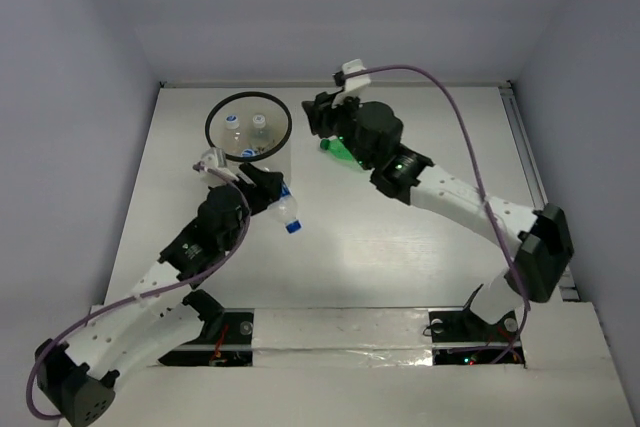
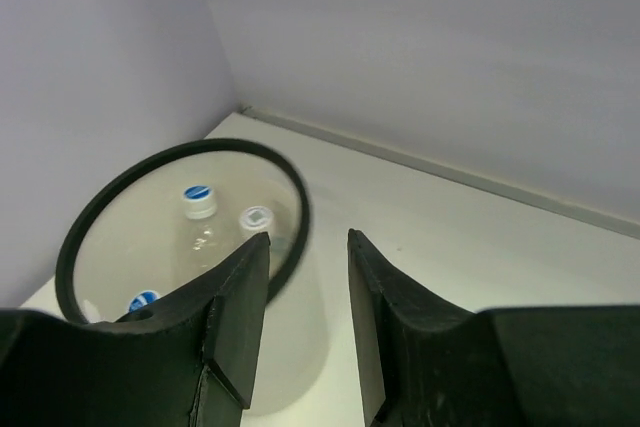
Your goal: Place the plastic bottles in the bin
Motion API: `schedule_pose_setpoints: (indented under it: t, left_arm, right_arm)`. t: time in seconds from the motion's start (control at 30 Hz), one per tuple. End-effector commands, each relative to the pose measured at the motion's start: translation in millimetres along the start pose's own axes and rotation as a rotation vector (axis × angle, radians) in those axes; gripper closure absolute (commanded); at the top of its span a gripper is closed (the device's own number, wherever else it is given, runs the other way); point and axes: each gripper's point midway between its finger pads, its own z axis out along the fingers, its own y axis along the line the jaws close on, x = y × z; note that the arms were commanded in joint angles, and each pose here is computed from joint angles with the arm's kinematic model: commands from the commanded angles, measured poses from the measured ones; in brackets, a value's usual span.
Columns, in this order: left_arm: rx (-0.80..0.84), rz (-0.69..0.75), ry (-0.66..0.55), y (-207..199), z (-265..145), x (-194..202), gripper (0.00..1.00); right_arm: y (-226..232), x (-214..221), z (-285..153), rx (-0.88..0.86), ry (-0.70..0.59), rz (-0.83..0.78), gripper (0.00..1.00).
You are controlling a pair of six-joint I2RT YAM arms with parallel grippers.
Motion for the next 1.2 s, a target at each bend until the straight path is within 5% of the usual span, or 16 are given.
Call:
schedule_pose_setpoints:
  t: [0.0,0.23,0.47,0.93,1.17]
  left_arm:
    - [-0.007,0.022,-0.176,-27,-13,-66,0.63]
    - [-0.161,0.065,-0.489,-63,-15,-181,0.62]
    - [-0.241,0.077,-0.601,-65,8,-236,0.62]
    - [-0.411,0.234,-0.591,-27,80,-207,0.58]
    - [-0.390,0.238,-0.585,-20,73,-198,0.22]
  right_arm:
    - [-25,-23,-28,0.037,-0.039,0.090,0.57]
    - [-49,-13,-69,0.072,-0.039,0.132,0.57]
    - [-58,-12,-80,0.081,-0.042,0.145,0.57]
    - [-78,15,-67,0.098,0.038,0.121,0.57]
    - [-87,26,-59,0.107,0.078,0.106,0.54]
